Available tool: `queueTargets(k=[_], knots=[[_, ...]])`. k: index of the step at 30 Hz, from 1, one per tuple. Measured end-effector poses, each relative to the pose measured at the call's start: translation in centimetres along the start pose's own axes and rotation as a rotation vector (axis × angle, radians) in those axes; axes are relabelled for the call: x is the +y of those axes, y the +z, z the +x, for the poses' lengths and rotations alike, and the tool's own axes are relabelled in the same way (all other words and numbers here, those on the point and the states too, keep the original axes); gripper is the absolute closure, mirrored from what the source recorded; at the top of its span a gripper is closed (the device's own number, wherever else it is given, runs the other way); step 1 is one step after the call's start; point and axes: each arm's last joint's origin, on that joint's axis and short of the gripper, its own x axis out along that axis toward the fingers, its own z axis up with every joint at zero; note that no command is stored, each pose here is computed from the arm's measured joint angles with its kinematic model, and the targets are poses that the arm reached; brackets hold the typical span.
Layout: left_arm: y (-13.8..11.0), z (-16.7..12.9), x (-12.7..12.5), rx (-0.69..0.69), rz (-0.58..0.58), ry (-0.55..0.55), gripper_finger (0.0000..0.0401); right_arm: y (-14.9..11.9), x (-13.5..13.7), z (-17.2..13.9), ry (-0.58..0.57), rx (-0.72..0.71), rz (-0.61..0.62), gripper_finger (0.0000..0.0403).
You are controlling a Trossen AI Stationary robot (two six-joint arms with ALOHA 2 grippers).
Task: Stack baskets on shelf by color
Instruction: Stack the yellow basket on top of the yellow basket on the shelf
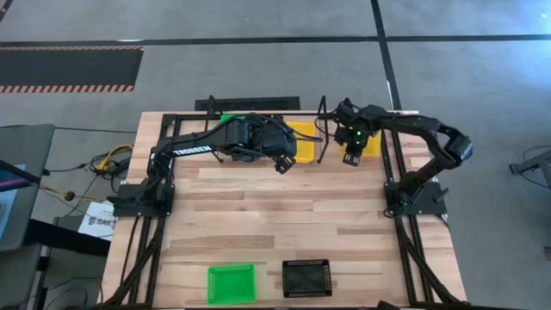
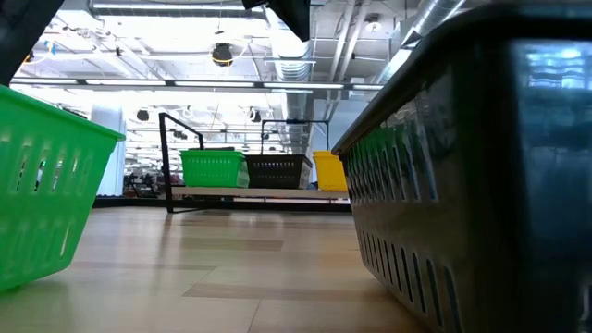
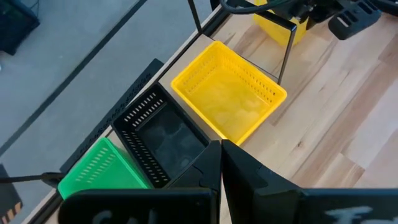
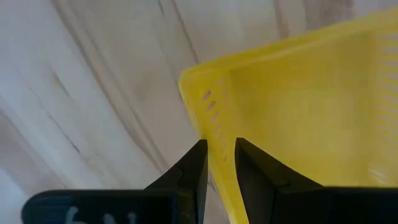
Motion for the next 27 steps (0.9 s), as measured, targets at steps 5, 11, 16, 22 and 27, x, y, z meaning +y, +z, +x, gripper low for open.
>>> queueTargets(k=[5,11,16,22,27], knots=[[0.0,0.0,0.0,0.0,0.001,0.0,0.0401,-0.7,0.2,1.4,0.022,0.053,0.003,0.03],[0.0,0.0,0.0,0.001,0.016,-0.001,0.0401,-0.7,0.3,1.1,0.029,0.072,0.003,0.03],[0.0,0.0,0.0,0.001,0.012,-0.002,0.0401,-0.4,0.2,0.4,0.028,0.07,0.009,0.03],[0.0,0.0,0.0,0.001,0.0,-0.002,0.0401,-0.3,0.1,0.4,0.027,0.066,0.009,0.03],[0.0,0.0,0.0,0.001,-0.008,-0.002,0.0401,-0.1,0.0,0.4,0.017,0.039,0.011,0.03]])
